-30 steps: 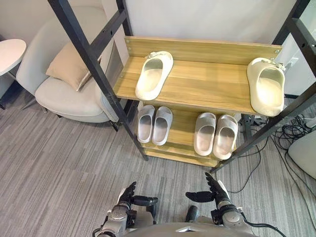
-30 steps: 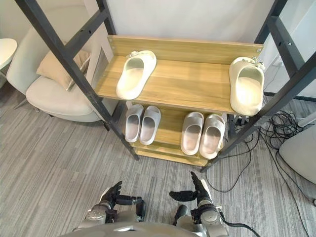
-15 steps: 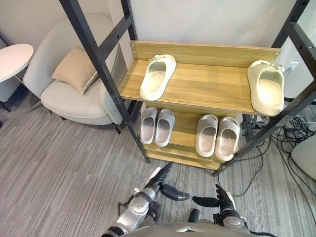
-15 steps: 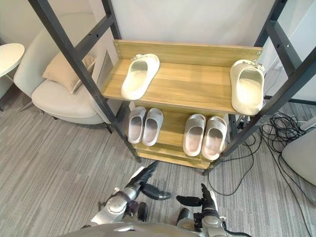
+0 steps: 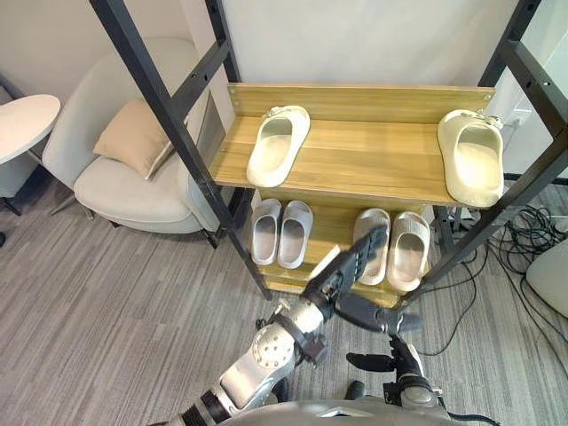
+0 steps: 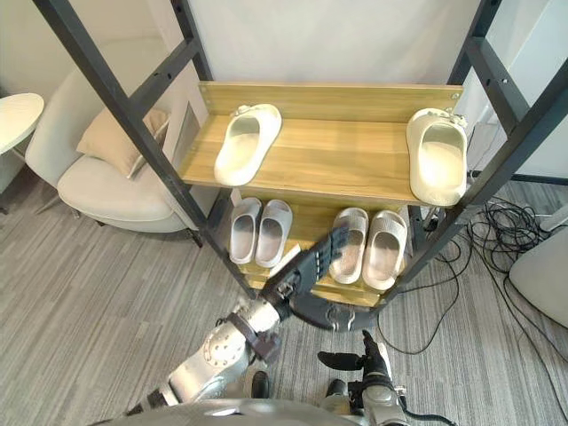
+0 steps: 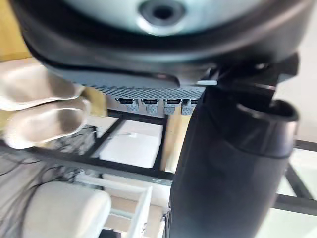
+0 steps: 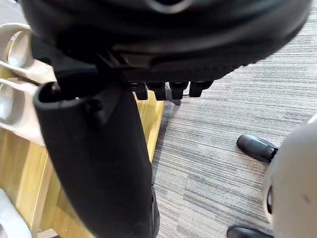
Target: Organize the slippers on the shoe rack
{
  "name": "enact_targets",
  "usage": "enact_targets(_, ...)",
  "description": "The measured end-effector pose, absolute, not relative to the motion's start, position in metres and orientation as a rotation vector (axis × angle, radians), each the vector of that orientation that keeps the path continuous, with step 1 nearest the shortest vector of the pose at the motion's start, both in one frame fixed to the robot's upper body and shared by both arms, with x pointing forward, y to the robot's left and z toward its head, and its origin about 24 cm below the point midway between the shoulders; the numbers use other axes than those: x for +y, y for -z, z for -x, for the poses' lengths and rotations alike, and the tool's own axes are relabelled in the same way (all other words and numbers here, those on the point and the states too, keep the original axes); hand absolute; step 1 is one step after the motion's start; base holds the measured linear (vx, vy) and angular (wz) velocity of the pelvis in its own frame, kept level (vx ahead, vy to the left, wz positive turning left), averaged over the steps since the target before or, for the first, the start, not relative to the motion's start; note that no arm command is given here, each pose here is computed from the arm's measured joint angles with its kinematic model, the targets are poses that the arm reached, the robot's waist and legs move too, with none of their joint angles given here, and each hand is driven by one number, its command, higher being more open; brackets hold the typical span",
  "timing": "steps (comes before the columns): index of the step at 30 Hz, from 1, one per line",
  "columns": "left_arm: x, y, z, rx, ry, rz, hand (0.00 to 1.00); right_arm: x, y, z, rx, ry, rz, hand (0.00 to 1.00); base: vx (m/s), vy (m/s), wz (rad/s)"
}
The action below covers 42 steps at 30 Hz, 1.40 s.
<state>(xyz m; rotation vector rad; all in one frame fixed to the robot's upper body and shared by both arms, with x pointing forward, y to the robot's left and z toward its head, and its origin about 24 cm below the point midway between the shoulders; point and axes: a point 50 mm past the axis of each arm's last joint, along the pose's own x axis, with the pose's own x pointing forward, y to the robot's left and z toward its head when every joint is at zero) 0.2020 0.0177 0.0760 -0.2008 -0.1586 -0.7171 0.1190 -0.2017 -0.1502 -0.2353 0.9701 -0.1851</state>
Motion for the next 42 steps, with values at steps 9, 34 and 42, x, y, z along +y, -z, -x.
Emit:
enact_targets(9, 0.043, -0.155, -0.229, -0.551, 0.521, 0.26, 1.0, -0.203, 0.152, -0.115, 0.991, 0.18, 0.26, 1.0, 0.02, 0.003, 0.03)
enact_targets(34, 0.158, -0.193, -0.298, -0.751, -0.13, -0.536, 1.0, -0.199, 0.153, -0.114, 0.995, 0.163, 0.245, 1.0, 0.0, 0.004, -0.04)
enact_targets(42, 0.167, -0.211, -0.314, -0.778, -0.233, -0.704, 1.0, -0.193, 0.152, -0.116, 0.978, 0.152, 0.239, 1.0, -0.02, 0.024, -0.15)
